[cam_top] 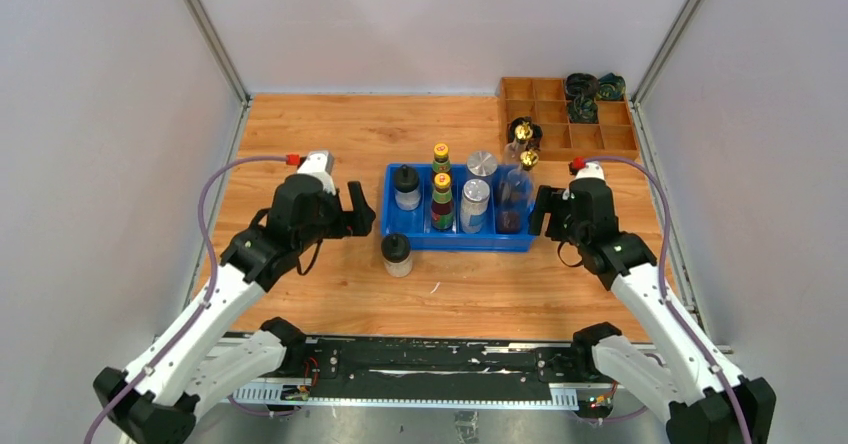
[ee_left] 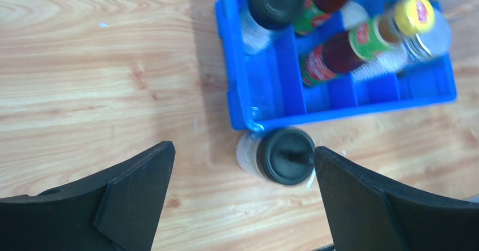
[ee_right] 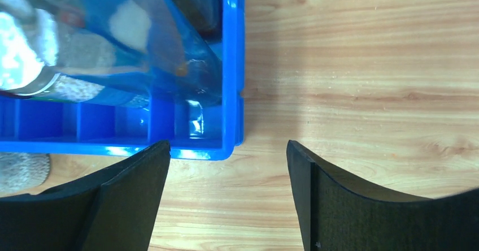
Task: Organize the condiment bottles
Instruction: Move the storage box to the center of the board, then pick up the bottle from the center of the board.
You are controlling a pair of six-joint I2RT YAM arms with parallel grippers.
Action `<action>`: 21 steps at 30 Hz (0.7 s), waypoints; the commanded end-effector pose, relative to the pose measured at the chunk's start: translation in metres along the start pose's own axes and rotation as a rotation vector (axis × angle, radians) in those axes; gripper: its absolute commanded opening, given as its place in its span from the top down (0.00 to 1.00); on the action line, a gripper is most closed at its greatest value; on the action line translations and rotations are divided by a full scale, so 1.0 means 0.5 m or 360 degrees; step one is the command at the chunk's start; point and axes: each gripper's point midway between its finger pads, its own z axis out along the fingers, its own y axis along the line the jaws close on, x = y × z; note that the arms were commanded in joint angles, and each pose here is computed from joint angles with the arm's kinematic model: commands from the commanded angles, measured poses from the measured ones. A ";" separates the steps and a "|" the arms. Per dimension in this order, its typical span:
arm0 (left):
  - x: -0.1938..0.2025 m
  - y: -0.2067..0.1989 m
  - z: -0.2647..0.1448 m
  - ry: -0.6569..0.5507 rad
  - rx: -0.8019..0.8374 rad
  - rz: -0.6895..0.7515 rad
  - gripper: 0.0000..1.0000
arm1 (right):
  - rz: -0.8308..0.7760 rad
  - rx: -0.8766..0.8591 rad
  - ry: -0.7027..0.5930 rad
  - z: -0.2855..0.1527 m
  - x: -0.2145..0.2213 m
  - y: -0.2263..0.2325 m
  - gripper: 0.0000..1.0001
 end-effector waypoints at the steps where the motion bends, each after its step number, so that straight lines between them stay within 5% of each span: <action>1: 0.085 -0.021 -0.020 0.0061 0.0190 0.0064 0.00 | -0.0029 -0.0064 -0.0009 -0.049 -0.015 0.005 0.18; 8: 0.152 -0.064 0.021 0.0040 0.0292 0.0090 0.00 | -0.0030 -0.0181 -0.0059 -0.083 -0.034 0.029 0.14; 21: 0.121 -0.065 0.040 -0.0092 0.0122 0.0249 0.00 | -0.0064 -0.0269 -0.0019 -0.088 -0.014 0.042 0.11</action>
